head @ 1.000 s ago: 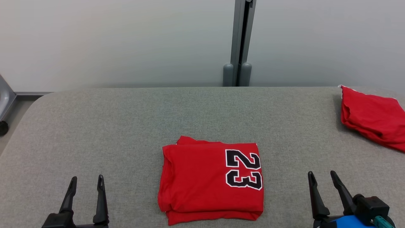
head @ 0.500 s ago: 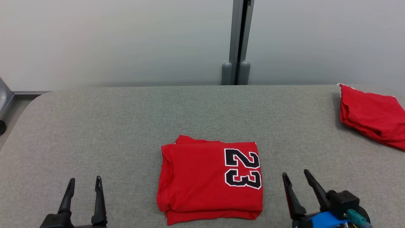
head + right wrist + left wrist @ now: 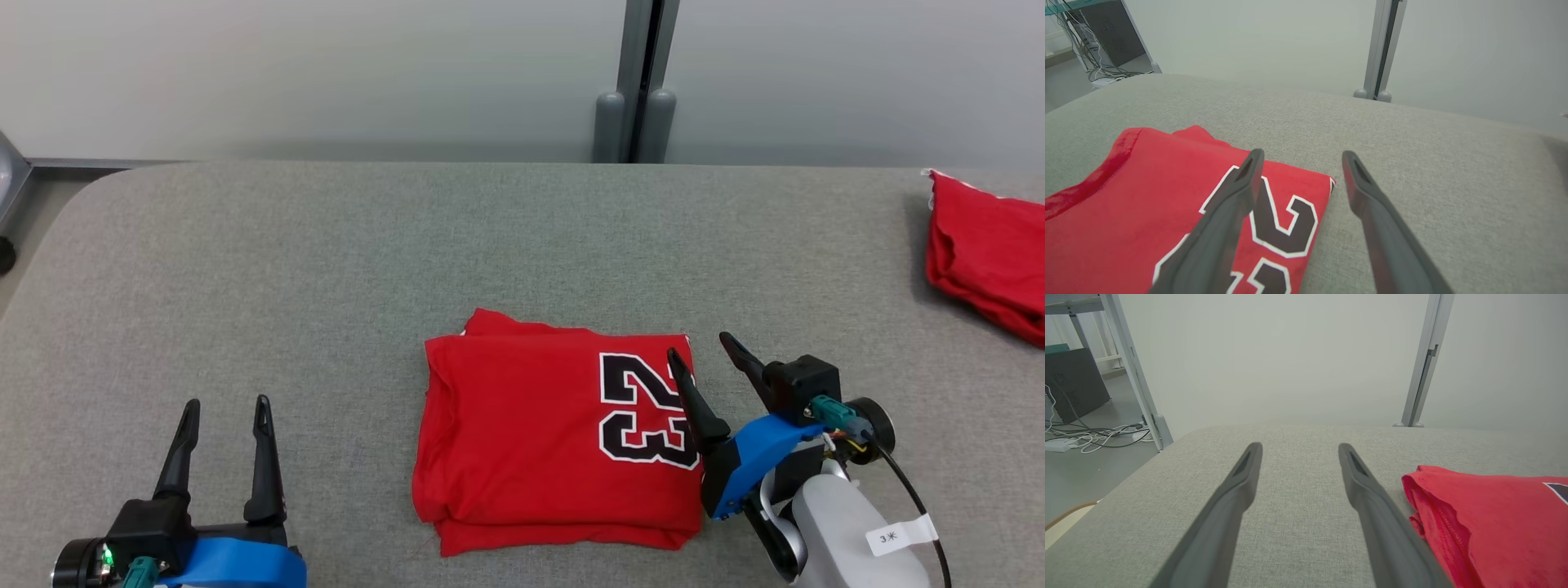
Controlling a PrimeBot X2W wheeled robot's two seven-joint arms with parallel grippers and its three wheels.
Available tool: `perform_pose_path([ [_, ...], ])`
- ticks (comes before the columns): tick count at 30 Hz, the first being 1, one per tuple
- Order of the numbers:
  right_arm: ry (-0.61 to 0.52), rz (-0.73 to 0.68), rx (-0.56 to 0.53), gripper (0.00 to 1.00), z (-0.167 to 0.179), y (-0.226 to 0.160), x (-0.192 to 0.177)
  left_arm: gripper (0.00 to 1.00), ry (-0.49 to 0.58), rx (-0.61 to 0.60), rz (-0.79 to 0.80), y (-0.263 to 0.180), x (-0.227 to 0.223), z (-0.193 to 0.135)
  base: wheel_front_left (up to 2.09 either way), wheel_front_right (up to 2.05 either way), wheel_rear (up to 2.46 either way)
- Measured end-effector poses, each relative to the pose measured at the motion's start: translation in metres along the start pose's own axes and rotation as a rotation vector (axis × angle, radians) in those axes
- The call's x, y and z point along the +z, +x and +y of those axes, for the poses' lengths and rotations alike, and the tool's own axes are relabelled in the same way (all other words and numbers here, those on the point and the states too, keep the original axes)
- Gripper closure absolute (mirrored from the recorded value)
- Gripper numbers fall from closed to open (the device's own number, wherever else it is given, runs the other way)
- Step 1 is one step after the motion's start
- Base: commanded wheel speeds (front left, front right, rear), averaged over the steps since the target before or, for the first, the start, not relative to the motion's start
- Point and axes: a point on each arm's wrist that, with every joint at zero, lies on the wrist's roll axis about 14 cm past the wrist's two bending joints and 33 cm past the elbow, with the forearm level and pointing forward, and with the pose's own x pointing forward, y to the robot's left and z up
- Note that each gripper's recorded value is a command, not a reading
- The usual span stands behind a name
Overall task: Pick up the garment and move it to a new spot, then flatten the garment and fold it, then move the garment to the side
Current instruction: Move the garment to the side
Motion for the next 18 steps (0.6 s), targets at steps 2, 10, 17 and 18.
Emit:
perform_pose_path([
  [2, 0.006, 0.053, 0.009, 0.0, 0.002, 0.005, -0.015, 0.0, -0.001, 0.006, 0.006, 0.002, -0.002, 0.001, 0.0, 0.0, 0.0],
  [10, 0.057, 0.225, 0.026, 0.0, 0.01, -0.003, -0.072, 0.0, -0.007, 0.022, 0.023, 0.007, -0.007, 0.005, 0.0, 0.0, 0.0],
  [17, 0.101, 0.283, 0.061, 0.44, 0.025, -0.016, -0.094, 0.0, -0.016, 0.016, 0.026, 0.011, -0.009, 0.002, 0.0, 0.0, 0.0],
  [18, 0.106, 0.286, 0.063, 0.79, 0.026, -0.015, -0.095, 0.0, -0.018, 0.016, 0.026, 0.012, -0.009, 0.001, 0.0, 0.0, 0.0],
])
